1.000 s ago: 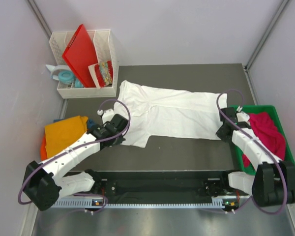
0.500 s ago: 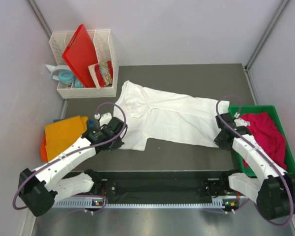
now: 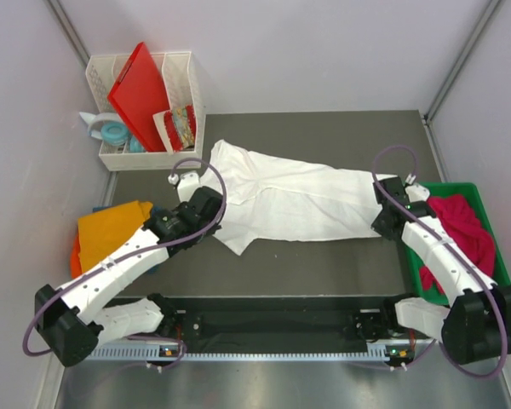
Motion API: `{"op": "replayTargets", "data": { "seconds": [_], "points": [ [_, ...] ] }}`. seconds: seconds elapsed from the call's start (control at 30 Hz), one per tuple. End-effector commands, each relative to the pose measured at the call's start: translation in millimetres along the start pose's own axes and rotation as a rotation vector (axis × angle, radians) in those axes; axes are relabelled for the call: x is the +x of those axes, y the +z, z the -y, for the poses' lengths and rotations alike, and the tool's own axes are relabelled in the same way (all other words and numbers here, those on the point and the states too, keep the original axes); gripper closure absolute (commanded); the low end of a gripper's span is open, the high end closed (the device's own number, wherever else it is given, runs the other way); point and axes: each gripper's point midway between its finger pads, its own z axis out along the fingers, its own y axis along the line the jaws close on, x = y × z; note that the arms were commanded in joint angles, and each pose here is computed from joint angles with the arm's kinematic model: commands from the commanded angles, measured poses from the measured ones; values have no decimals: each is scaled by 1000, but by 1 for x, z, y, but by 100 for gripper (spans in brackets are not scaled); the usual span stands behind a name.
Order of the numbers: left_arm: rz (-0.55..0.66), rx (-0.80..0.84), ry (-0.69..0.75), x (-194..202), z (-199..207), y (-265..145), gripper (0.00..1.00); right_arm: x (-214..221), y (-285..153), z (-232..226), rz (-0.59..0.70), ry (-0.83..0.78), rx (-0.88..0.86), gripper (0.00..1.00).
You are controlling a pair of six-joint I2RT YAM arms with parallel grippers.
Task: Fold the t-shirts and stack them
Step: Grap the side of the flattened tshirt closest away from the robot with both arms, then fold the other side of the tshirt into a rectangle
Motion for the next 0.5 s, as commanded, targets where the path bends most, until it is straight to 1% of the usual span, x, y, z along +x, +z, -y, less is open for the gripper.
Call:
{"op": "replayTargets", "data": {
  "seconds": [0.0,0.13,0.2,0.23,0.47],
  "points": [
    [183,45,23,-54,32,3,100,-38,-4,-11,117,-24,17,100],
    [205,5,70,-66,44,20,100,-54,2,-15,139,-19,44,100],
    [219,-2,60,-76,48,26,100,-57,9,-16,135,-23,61,100],
    [207,-15,64,-74,49,34,100,-62,11,-17,141,-10,63,100],
    [206,-85,35,-92,41,73,100,-72,37,-15,119,-11,123,100]
  ]
}}
